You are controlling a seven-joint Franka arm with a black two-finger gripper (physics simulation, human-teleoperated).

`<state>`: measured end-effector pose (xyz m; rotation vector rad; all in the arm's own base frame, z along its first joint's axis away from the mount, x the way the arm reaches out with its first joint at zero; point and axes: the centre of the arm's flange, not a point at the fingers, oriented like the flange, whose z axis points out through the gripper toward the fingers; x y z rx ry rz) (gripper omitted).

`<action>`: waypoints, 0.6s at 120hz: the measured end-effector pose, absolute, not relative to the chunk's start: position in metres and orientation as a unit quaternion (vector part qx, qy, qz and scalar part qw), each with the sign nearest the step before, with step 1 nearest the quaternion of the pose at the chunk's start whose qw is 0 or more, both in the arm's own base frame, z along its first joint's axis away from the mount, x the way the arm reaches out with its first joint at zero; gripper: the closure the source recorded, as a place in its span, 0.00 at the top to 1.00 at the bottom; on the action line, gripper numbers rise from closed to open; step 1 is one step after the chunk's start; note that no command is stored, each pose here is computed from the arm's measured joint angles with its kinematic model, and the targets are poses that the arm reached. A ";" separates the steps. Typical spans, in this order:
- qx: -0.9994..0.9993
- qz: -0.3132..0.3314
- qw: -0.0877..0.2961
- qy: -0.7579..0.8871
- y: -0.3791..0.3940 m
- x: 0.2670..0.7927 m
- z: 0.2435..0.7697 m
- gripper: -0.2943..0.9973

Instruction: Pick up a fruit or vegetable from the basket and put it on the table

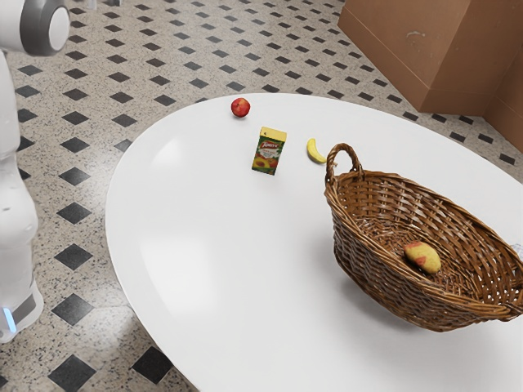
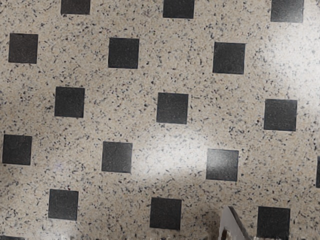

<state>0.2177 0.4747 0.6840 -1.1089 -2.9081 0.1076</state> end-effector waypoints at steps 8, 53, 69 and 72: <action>-0.384 0.033 0.015 -0.923 0.460 0.248 0.685 0.77; -0.543 -0.120 -0.029 -0.831 0.291 0.474 0.774 0.77; -0.561 -0.132 -0.082 -0.813 0.240 0.505 0.784 0.77; -0.559 -0.137 -0.092 -0.812 0.233 0.507 0.789 0.77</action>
